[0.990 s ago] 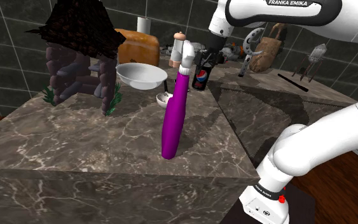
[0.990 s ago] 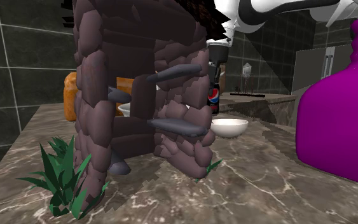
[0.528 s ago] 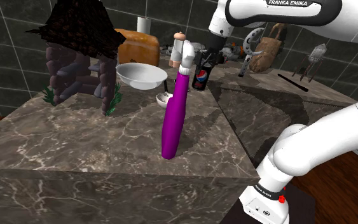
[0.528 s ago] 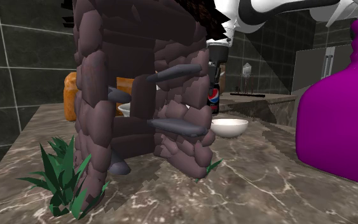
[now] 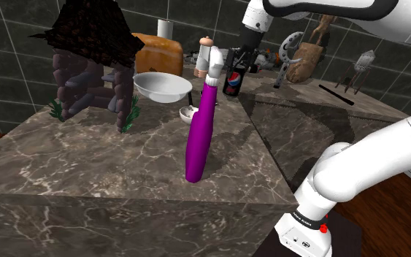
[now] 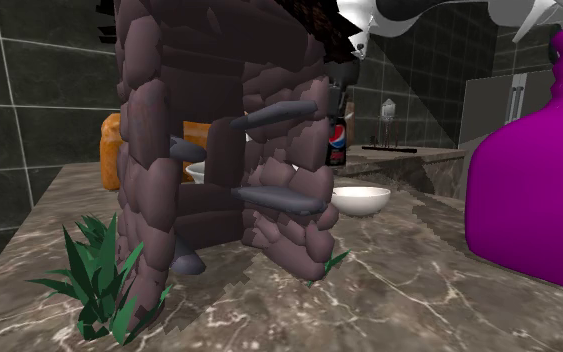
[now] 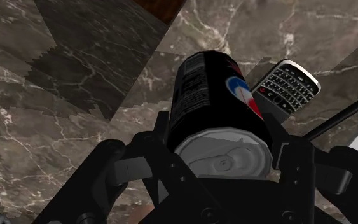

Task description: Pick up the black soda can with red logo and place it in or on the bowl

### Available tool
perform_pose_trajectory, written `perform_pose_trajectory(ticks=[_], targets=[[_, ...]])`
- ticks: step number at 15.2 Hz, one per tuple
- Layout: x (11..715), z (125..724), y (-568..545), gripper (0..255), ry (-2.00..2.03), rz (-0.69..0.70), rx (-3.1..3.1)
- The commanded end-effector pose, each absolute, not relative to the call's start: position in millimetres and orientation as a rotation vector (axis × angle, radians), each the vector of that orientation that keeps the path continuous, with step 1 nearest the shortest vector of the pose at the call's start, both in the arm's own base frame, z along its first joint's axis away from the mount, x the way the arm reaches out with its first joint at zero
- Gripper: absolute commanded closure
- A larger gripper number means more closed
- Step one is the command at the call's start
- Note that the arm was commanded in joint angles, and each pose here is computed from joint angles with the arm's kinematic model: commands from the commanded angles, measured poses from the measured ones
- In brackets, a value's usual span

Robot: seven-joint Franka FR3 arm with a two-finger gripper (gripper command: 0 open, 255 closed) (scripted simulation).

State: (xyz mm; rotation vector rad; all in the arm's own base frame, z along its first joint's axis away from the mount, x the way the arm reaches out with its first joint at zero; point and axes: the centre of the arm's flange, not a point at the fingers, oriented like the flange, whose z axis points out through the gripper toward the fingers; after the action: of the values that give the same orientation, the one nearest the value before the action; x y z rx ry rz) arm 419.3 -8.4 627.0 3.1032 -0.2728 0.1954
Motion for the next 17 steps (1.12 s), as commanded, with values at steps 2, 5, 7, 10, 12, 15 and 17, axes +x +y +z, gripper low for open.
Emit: perform_pose_trajectory(ticks=[2,5,7,10,12,15,17], targets=[[419.0,643.5,-8.5,255,-0.272,0.196,3.103],[419.0,659.3,-8.5,255,-0.272,0.196,3.103],[419.0,669.9,-8.5,255,-0.272,0.196,3.103],[419.0,685.7,-8.5,255,-0.272,0.196,3.103],[419.0,696.3,-8.5,255,-0.272,0.196,3.103],[419.0,712.1,-8.5,255,-0.272,0.196,3.103],[419.0,722.7,-8.5,255,-0.272,0.196,3.103]])
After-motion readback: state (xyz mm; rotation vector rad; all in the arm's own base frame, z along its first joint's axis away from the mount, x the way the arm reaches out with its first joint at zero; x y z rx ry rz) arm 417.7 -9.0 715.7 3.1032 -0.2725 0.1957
